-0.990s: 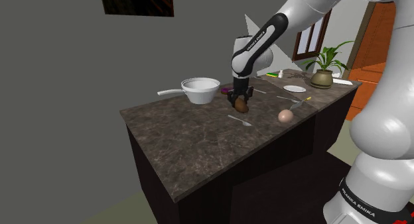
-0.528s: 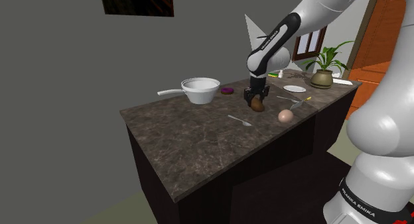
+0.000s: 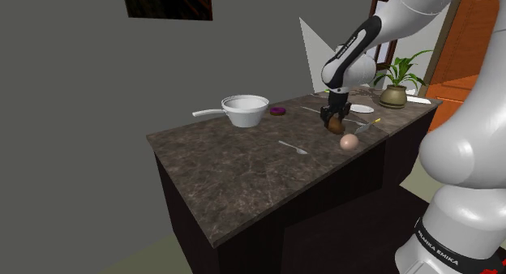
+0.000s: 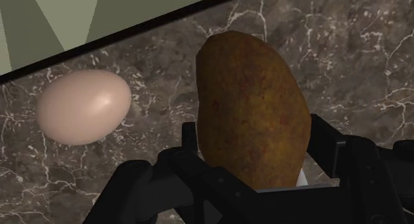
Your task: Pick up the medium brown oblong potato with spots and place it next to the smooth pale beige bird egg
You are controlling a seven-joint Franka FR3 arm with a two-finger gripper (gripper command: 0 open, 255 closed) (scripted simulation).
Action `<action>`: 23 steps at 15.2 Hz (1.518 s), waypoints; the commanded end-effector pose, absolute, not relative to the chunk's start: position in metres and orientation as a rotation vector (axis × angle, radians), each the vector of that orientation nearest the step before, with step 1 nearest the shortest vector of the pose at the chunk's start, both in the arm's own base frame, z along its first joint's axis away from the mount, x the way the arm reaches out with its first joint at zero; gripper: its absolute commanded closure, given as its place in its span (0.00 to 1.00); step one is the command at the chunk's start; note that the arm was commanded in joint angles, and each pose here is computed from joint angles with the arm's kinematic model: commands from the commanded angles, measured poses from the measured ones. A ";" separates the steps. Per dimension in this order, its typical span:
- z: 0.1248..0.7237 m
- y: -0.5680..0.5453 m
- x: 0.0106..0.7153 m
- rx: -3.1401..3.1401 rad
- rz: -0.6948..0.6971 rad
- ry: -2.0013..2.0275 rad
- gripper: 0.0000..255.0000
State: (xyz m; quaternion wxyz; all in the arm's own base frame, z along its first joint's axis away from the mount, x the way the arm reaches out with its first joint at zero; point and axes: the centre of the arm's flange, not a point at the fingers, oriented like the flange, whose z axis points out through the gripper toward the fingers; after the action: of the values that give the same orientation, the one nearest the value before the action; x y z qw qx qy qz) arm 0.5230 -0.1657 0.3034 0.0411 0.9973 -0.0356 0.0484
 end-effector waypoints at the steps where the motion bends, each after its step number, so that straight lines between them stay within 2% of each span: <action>1: 0.303 -0.191 0.514 3.054 0.149 -0.106 1.00; 4: 0.303 -0.229 0.505 3.054 0.149 -0.106 1.00; 23: 0.203 -0.229 0.505 3.054 0.149 -0.106 1.00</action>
State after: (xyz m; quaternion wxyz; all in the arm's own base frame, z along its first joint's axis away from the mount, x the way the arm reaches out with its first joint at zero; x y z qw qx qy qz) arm 0.5042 -0.2282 0.2085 0.0411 0.9974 -0.0346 0.0483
